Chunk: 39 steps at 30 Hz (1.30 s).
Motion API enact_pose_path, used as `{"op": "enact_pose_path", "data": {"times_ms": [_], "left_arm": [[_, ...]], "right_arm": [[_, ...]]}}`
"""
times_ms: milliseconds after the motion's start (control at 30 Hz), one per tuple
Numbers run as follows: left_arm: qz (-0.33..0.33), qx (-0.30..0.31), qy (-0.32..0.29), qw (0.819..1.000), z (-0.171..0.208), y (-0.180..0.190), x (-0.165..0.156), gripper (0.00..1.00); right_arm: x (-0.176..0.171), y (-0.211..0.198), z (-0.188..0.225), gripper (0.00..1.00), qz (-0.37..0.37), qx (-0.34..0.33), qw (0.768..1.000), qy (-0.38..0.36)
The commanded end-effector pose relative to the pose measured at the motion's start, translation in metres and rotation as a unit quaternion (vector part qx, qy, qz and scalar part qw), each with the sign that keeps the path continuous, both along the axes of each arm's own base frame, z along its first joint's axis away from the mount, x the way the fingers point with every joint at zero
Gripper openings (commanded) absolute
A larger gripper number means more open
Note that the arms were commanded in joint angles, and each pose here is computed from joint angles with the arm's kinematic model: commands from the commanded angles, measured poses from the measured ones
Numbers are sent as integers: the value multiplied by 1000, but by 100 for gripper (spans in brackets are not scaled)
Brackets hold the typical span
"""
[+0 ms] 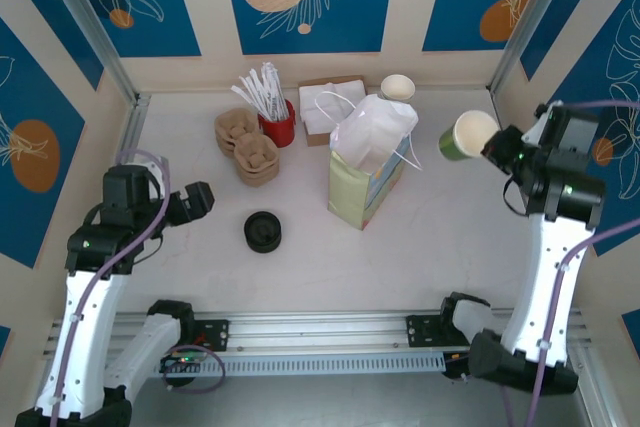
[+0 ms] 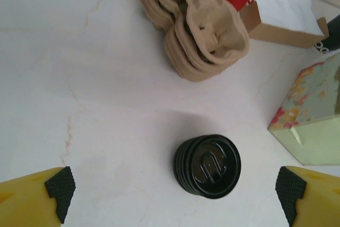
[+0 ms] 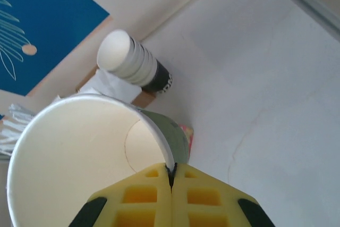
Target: Pack the takeout coffee
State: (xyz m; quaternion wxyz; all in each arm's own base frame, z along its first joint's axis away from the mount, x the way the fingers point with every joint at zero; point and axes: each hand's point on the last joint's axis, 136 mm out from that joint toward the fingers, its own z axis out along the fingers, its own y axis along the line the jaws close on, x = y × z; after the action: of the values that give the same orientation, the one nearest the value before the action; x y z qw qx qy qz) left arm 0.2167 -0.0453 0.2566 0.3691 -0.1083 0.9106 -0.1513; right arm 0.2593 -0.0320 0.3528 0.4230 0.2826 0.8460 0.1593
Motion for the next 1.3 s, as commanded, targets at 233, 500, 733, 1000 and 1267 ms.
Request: {"op": "enact_pose_path", "data": {"times_ms": [233, 500, 733, 1000, 1267], "left_arm": [[-11, -79, 38, 996, -51, -22, -13, 96], [-4, -97, 53, 994, -72, -27, -24, 95], [-13, -96, 64, 993, -85, -37, -22, 94], [-45, -62, 87, 993, -100, -57, -18, 91], [-56, -43, 109, 992, -120, -72, -10, 91]], "right_arm": [[-56, 51, -75, 3, 76, 58, 994, 47], [-88, 85, -129, 2, 134, 80, 982, 105], [-101, 111, -153, 0, 178, 64, 973, 134], [-112, 158, -184, 0, 245, 34, 958, 143], [-118, 210, -192, 0, 303, -25, 946, 113]]}}
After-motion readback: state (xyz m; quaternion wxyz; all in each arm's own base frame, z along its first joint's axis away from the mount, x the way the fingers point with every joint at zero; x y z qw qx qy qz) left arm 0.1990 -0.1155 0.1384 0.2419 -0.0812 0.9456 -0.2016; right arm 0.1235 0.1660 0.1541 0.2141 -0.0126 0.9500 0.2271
